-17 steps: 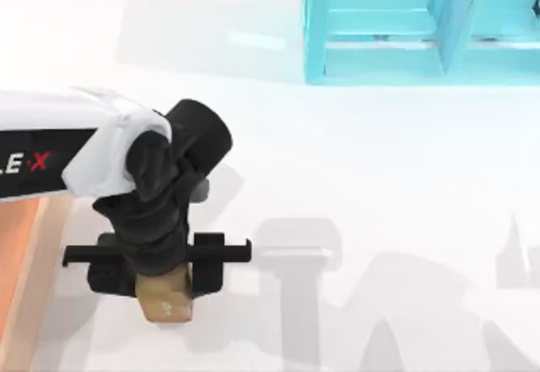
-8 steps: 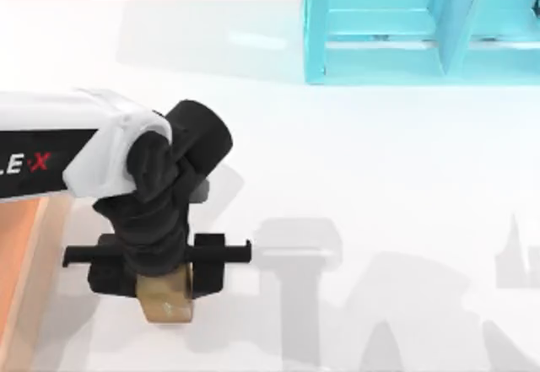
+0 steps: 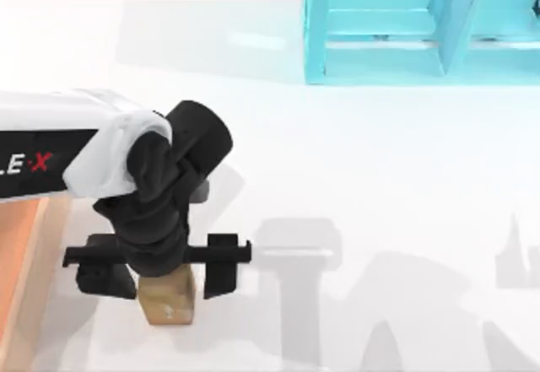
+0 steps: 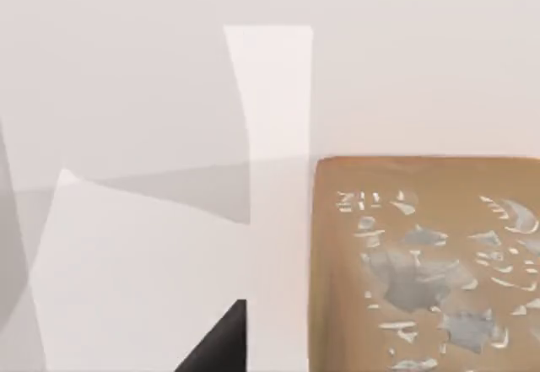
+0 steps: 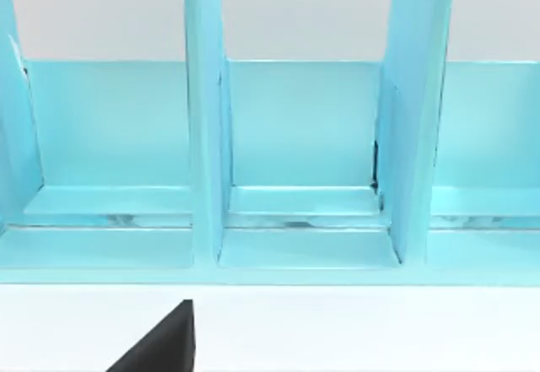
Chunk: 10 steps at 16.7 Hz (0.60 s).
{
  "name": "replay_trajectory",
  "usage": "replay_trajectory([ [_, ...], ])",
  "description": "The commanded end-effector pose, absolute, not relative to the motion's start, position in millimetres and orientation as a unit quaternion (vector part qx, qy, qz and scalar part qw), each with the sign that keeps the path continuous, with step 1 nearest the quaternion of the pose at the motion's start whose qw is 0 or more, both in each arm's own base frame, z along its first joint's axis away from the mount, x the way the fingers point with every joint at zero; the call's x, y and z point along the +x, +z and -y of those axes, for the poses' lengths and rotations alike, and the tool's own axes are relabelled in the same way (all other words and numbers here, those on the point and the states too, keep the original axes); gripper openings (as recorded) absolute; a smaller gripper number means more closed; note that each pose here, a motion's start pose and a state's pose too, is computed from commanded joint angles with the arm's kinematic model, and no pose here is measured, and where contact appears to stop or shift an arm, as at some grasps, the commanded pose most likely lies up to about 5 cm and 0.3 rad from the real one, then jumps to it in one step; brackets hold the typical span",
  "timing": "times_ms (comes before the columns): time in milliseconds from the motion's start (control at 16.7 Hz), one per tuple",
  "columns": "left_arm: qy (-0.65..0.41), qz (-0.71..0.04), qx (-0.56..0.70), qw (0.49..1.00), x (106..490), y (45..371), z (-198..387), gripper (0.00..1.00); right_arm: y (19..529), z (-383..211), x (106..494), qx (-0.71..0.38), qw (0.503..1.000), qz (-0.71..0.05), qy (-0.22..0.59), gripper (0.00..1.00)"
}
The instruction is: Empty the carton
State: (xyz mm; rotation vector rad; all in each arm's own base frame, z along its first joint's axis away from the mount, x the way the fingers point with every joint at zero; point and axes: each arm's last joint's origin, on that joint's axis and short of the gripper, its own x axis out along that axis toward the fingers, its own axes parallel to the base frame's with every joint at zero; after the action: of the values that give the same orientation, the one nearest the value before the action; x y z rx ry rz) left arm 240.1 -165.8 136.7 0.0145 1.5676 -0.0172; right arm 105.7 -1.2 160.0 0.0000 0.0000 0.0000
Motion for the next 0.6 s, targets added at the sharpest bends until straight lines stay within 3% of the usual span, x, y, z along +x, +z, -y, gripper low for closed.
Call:
replay_trajectory([
  [600,-0.009,-0.704,0.005,0.71,241.4,142.2,167.1,1.0,160.0,1.2,105.7,0.0,1.0,0.0,0.0,1.0],
])
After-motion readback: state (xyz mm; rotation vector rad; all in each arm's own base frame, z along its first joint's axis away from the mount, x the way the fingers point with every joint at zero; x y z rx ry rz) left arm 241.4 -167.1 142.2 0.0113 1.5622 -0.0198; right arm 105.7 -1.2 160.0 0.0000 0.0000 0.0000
